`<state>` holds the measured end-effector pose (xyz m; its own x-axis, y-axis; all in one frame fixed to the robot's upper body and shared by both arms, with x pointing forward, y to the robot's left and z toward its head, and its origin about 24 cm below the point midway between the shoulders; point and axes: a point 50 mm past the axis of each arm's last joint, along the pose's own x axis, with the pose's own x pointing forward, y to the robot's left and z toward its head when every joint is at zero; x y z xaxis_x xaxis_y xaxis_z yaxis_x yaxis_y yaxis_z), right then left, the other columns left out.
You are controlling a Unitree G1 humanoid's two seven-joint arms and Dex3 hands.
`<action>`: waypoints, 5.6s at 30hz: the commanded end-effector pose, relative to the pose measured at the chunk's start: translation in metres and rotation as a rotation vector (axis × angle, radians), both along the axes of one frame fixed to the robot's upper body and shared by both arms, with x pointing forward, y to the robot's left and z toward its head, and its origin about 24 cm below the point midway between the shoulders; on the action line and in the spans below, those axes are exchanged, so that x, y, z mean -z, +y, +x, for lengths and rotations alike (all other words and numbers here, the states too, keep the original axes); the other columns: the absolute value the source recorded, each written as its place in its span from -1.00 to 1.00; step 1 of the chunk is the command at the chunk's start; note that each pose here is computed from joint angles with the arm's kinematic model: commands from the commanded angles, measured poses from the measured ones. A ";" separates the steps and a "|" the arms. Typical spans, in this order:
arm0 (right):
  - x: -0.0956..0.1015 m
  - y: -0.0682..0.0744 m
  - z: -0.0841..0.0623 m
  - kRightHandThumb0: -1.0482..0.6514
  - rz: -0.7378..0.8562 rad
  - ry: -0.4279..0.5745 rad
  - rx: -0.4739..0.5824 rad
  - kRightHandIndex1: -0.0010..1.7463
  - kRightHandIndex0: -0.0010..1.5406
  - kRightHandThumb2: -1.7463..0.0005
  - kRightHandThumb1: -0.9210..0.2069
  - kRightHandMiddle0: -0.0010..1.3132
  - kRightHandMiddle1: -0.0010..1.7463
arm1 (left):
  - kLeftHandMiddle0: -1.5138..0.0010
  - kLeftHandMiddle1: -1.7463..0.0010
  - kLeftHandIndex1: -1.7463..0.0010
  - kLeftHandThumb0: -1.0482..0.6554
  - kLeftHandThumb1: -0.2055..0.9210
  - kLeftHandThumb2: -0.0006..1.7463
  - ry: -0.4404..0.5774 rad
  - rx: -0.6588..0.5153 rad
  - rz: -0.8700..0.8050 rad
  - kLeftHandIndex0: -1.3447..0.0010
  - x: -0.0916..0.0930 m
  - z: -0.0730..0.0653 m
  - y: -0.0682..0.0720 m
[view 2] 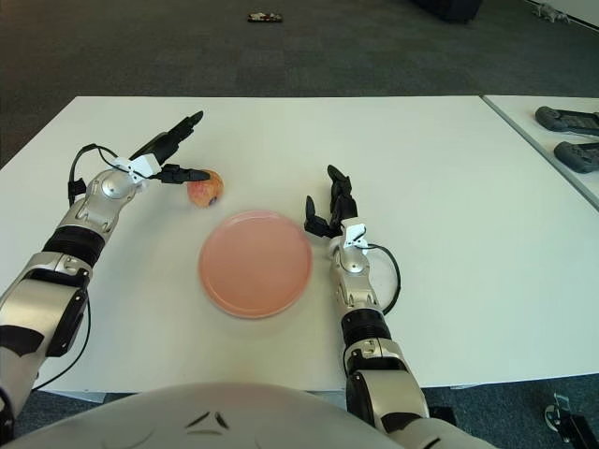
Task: Put the apple into the plate.
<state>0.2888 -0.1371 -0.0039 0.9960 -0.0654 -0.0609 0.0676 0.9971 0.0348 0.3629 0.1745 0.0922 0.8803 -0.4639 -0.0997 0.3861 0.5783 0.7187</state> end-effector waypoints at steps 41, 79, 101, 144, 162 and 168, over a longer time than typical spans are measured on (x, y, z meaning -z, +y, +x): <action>0.019 -0.002 -0.008 0.03 0.002 0.090 0.024 -0.99 -0.68 -0.35 -0.13 -1.00 -0.39 | 1.00 1.00 1.00 -1.00 0.99 -0.97 0.102 0.176 0.587 1.00 0.010 0.011 -0.015; 0.022 0.001 -0.010 0.00 0.009 0.095 0.034 -0.99 -0.69 -0.32 -0.10 -1.00 -0.31 | 1.00 1.00 1.00 -1.00 1.00 -0.90 0.003 0.125 0.634 1.00 0.039 0.009 -0.030; 0.024 0.000 -0.013 -0.04 0.015 0.102 0.038 -0.99 -0.66 -0.28 -0.12 -1.00 -0.33 | 1.00 1.00 1.00 -1.00 1.00 -0.93 -0.014 0.138 0.594 1.00 0.043 0.006 -0.037; 0.025 -0.004 -0.012 -0.14 0.017 0.102 0.048 -0.96 -0.54 -0.20 -0.11 -1.00 -0.12 | -0.41 -1.00 -1.00 -0.33 -0.12 0.54 -0.336 -0.082 0.297 0.06 0.044 -0.003 -0.044; 0.024 -0.005 -0.011 -0.03 0.021 0.097 0.048 -0.97 -0.55 -0.29 -0.07 -1.00 -0.11 | -0.48 -1.00 -1.00 -0.33 -0.12 0.54 -0.309 -0.087 0.269 0.06 0.046 -0.004 -0.045; 0.024 -0.005 -0.012 0.00 0.026 0.094 0.047 -0.98 -0.56 -0.31 -0.08 -1.00 -0.12 | -0.48 -1.00 -1.00 -0.33 -0.12 0.54 -0.303 -0.099 0.251 0.06 0.047 -0.004 -0.044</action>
<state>0.2894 -0.1393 -0.0076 0.9936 -0.1008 -0.0504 0.1034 0.9932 0.0531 0.3588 0.1282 0.0447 0.9184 -0.3915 0.0574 0.0959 0.3609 0.9277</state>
